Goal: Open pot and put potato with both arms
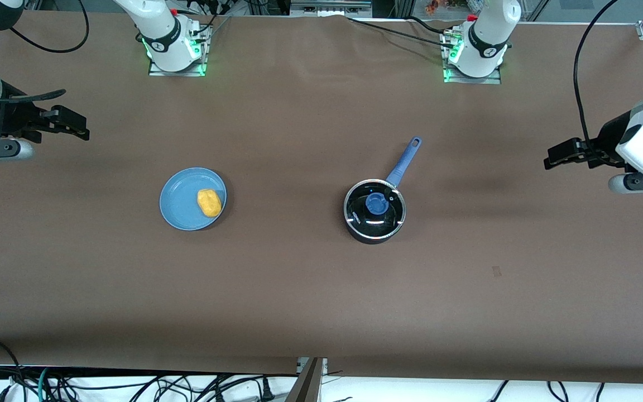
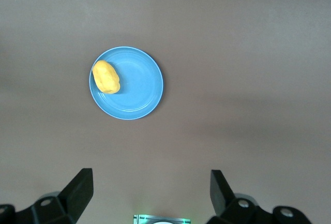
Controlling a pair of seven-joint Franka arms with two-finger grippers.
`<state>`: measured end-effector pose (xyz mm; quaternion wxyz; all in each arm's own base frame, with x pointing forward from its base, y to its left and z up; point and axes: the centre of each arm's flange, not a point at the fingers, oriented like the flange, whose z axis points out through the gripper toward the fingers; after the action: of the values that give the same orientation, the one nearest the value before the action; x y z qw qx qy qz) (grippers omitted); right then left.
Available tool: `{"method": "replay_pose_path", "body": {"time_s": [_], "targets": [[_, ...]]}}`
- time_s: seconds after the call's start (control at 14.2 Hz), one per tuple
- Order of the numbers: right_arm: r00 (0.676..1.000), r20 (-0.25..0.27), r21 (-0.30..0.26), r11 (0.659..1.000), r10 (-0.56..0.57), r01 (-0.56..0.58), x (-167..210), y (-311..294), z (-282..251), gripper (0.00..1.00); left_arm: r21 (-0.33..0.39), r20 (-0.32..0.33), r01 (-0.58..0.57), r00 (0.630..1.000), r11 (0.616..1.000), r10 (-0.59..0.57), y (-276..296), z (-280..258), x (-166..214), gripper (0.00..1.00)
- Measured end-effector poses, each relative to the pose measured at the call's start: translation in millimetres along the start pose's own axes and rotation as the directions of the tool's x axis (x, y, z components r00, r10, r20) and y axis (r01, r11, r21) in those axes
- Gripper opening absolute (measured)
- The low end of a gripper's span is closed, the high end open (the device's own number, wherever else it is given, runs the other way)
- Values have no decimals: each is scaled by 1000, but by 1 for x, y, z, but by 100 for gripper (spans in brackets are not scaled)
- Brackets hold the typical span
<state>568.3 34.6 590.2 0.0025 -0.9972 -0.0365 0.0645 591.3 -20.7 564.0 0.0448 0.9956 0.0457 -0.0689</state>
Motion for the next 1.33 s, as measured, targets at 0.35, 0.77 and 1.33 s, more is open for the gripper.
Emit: {"method": "replay_pose_path", "body": {"time_s": [0.35, 0.77, 1.33], "targets": [[1000, 0, 0, 1000, 0, 0, 0, 0, 0, 100, 3, 23, 30, 999, 1000, -30, 0, 5, 0, 100], [1000, 16, 1, 1000, -4, 4, 5, -1, 8, 100, 3, 24, 56, 998, 998, -56, -13, 5, 3, 100], [989, 139, 11, 999, -48, 47, 43, -24, 81, 100, 52, -45, 51, 998, 997, -48, -8, -23, -2, 100]]}}
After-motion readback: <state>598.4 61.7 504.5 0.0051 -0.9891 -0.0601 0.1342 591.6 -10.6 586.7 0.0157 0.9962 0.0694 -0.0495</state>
